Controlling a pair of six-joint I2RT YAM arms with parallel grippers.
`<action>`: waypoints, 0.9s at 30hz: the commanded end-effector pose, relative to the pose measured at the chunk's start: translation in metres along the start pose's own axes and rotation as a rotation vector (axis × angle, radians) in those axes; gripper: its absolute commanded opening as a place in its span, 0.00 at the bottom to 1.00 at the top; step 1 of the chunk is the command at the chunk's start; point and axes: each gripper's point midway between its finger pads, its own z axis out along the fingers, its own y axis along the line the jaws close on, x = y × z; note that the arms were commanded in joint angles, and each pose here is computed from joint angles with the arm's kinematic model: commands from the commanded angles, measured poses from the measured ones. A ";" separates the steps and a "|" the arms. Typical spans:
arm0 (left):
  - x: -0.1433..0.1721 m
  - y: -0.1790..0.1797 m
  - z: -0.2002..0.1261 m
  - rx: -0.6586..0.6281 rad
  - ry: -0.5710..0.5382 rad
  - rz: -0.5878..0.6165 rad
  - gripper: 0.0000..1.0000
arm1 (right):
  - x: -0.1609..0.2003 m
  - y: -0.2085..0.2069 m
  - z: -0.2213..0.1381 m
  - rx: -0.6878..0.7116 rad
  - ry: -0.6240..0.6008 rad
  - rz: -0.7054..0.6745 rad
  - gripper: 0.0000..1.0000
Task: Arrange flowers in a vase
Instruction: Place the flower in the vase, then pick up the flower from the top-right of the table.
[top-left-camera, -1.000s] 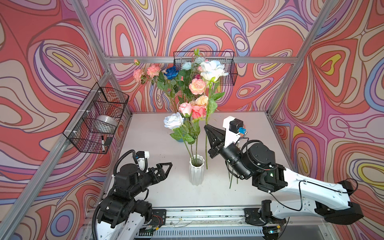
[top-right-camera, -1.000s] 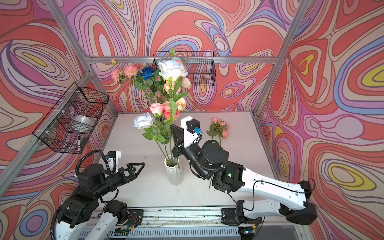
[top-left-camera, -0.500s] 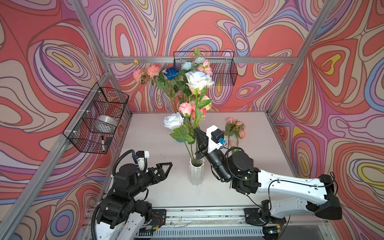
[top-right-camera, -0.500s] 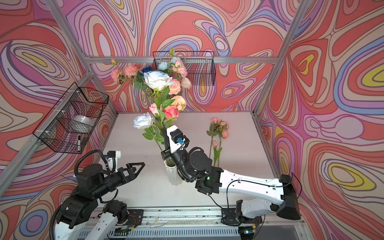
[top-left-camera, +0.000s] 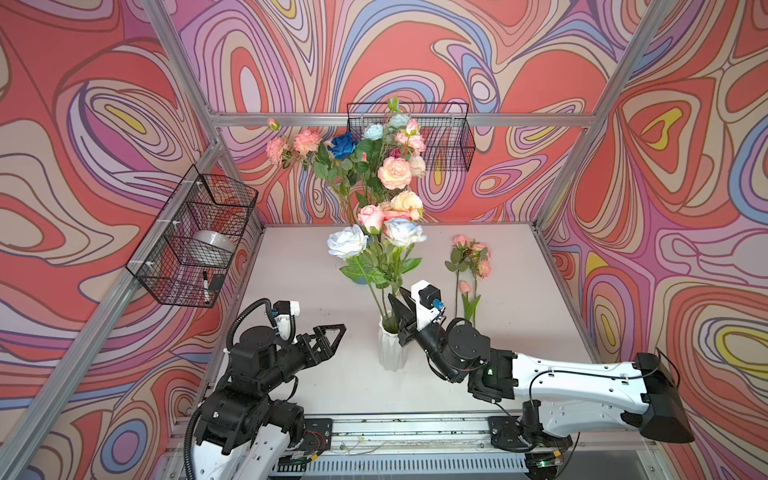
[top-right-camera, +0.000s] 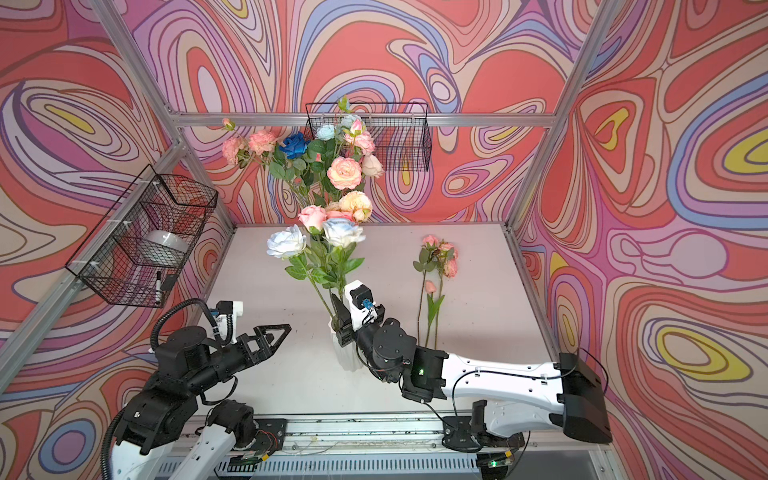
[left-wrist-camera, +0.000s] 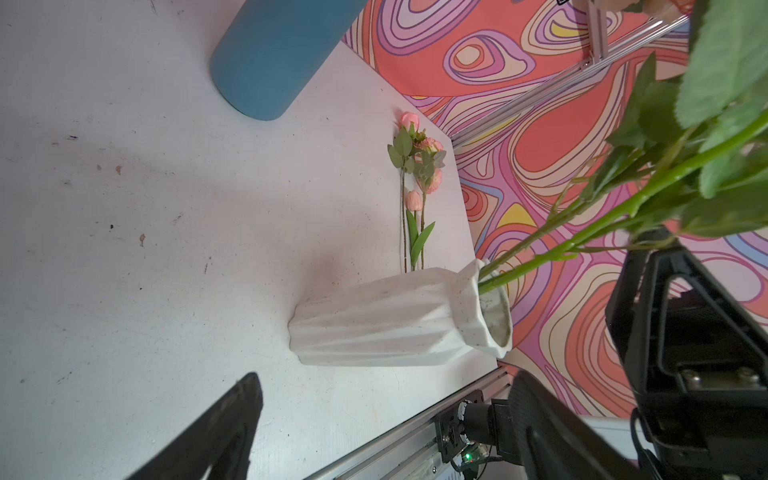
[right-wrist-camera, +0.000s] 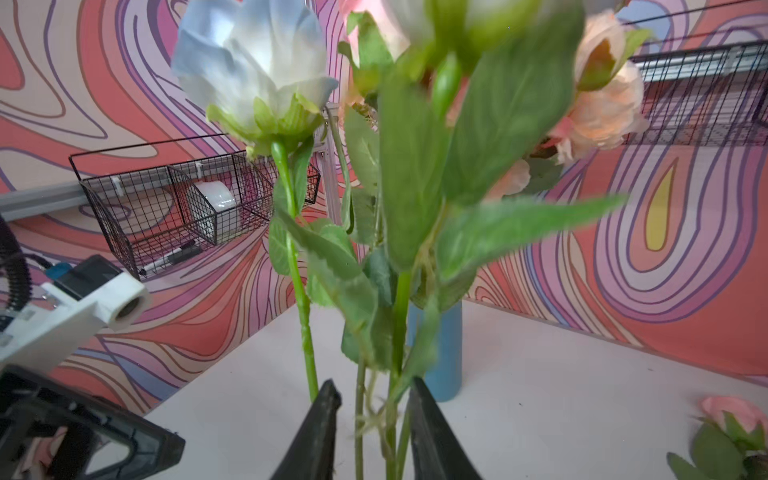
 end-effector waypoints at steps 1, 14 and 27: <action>0.003 0.004 0.006 0.001 0.013 0.009 0.95 | 0.030 -0.007 -0.018 0.013 0.106 0.054 0.37; 0.010 0.015 0.017 -0.006 0.039 -0.010 0.95 | 0.157 -0.160 -0.052 0.406 0.549 0.394 0.48; 0.010 0.014 0.015 -0.006 0.037 -0.006 0.95 | 0.251 -0.279 -0.002 0.619 0.954 0.496 0.43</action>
